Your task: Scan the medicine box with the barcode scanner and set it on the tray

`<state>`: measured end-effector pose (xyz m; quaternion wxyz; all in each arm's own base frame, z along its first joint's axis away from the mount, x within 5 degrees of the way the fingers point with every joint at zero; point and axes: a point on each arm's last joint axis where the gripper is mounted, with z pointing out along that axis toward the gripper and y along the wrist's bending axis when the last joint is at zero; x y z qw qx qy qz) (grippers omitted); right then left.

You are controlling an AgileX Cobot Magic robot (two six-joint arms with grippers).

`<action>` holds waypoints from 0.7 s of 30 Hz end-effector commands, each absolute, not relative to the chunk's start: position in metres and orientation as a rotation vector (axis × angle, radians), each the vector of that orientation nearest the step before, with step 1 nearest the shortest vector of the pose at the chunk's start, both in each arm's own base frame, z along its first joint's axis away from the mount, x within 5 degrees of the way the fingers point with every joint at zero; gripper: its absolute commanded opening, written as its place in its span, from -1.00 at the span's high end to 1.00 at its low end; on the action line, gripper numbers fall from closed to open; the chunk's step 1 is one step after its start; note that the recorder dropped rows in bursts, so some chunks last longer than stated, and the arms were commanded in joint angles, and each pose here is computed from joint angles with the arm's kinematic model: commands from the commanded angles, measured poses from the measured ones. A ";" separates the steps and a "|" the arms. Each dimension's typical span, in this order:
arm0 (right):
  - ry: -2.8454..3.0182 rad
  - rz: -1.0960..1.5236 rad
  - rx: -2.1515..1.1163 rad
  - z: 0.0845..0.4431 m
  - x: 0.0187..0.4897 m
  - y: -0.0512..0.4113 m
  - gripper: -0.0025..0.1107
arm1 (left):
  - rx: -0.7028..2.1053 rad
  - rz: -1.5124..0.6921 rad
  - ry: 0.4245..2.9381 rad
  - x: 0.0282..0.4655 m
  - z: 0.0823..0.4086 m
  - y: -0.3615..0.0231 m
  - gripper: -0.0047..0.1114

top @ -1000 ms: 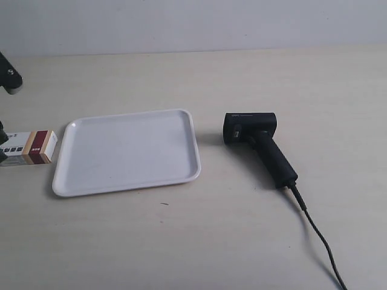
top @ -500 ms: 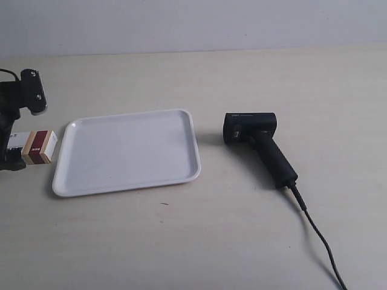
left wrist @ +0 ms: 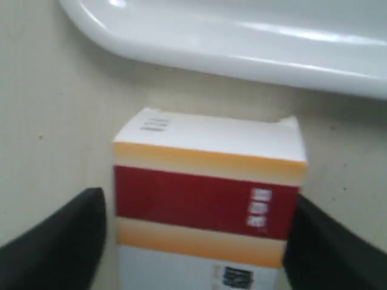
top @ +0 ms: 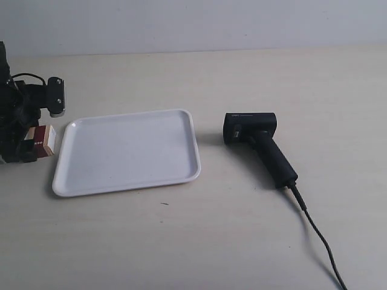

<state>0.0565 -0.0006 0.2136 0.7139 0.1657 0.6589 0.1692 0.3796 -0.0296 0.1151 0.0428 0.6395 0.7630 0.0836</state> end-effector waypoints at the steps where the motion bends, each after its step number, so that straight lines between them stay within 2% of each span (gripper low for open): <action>1: 1.463 0.363 0.363 0.212 0.056 -0.001 0.96 | 1.938 0.251 2.334 0.383 0.115 -0.030 0.59; 2: 1.463 0.363 0.363 0.212 0.056 -0.001 0.96 | 1.936 0.254 2.331 0.383 0.116 -0.030 0.90; 6: 1.460 0.365 0.365 0.212 0.056 -0.001 0.96 | 1.827 0.275 2.368 0.383 0.131 -0.031 0.92; 12: 1.509 0.366 0.355 0.208 0.056 0.001 0.96 | 1.427 0.236 2.528 0.379 0.192 -0.033 0.92; 16: 1.566 0.336 0.305 0.206 0.056 0.003 0.96 | 1.021 -0.014 2.666 0.378 0.224 -0.046 0.92; 21: 1.679 0.331 0.313 0.203 0.066 0.004 0.96 | 0.683 -0.483 2.671 0.380 0.243 -0.084 0.92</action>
